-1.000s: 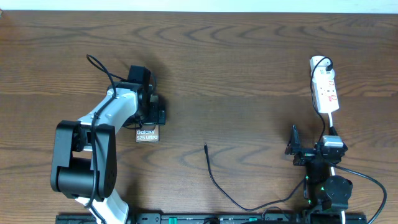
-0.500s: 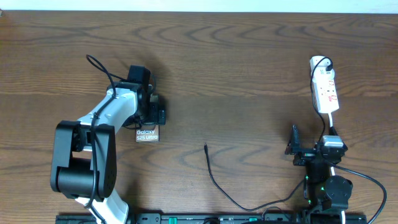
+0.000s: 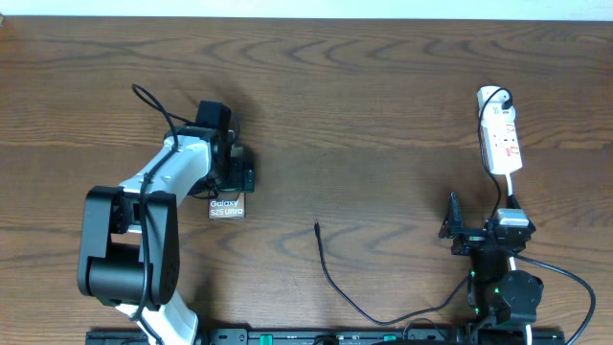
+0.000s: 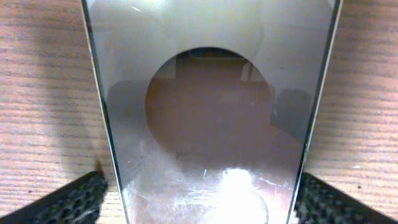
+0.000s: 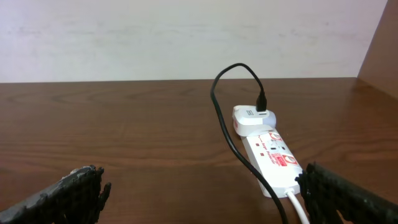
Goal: Plug charger to phone and switch on socket
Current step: 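Close the left gripper on the phone's long edges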
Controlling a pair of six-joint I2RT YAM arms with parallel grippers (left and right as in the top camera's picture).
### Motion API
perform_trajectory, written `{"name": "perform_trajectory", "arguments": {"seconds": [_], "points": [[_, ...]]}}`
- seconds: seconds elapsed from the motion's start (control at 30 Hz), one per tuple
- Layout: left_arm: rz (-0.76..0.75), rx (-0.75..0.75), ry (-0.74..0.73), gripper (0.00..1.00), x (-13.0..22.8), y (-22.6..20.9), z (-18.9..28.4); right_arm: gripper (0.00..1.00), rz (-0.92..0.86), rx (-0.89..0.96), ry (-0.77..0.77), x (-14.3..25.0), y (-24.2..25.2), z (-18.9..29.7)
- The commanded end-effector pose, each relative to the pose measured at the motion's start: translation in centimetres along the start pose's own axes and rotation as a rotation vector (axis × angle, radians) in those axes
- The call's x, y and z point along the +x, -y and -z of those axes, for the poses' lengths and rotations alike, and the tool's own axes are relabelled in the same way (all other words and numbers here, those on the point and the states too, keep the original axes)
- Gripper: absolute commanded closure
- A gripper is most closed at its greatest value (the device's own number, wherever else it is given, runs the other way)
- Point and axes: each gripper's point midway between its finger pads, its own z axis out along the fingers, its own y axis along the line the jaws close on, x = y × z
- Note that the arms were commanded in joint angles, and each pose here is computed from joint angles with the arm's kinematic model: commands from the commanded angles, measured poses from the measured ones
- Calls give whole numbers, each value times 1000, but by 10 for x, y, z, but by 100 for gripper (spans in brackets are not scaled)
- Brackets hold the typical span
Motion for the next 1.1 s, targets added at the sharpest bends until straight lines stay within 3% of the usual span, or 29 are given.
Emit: {"name": "perform_trajectory", "arguments": {"seconds": [0.0,0.33,1.07], "points": [[-5,52,-72,9,19,7,-13,1,-11,12,-4,1,3,0],[-5,52,-72,16,19,7,-13,1,-12,12,-4,1,3,0],[-9,28,-76,15,21,3,-13,1,-11,12,-4,1,3,0]]}}
